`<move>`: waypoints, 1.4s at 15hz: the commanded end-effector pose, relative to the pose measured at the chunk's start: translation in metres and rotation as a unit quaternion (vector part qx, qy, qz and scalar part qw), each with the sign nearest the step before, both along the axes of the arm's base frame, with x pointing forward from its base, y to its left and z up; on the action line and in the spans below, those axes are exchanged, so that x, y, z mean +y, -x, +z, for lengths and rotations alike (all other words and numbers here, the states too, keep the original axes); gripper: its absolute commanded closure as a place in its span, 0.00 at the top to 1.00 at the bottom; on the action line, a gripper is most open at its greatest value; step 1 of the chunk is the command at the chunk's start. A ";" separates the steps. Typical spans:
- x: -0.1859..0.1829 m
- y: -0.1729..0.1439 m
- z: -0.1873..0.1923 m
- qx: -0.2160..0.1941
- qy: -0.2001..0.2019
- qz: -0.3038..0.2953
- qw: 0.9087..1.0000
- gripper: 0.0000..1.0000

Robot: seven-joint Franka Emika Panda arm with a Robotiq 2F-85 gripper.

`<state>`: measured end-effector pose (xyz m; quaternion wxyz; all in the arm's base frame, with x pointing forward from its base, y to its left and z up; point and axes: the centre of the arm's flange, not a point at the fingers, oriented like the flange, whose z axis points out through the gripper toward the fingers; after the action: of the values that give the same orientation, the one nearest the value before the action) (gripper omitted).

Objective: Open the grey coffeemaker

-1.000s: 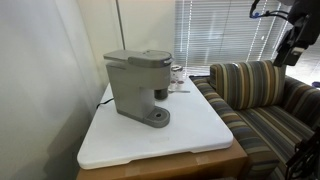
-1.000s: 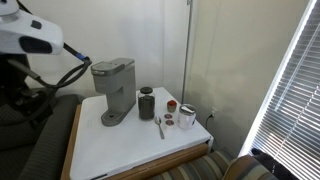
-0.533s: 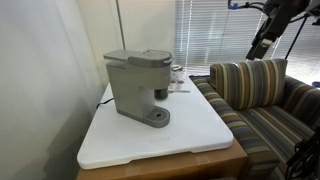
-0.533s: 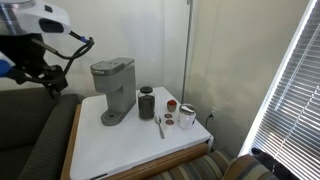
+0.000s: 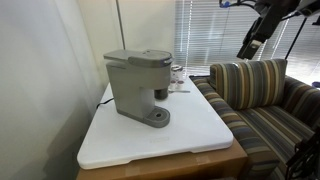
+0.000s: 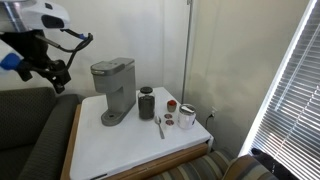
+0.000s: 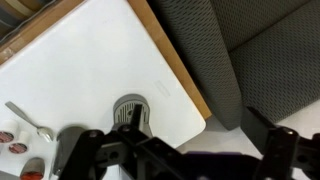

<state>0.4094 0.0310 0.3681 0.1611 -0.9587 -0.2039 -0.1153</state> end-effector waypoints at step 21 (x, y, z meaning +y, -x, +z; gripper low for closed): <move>0.051 -0.092 -0.048 -0.088 -0.014 0.059 0.994 1.00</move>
<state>0.4921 0.0806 0.3268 0.1684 -0.9261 -0.2790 -0.1899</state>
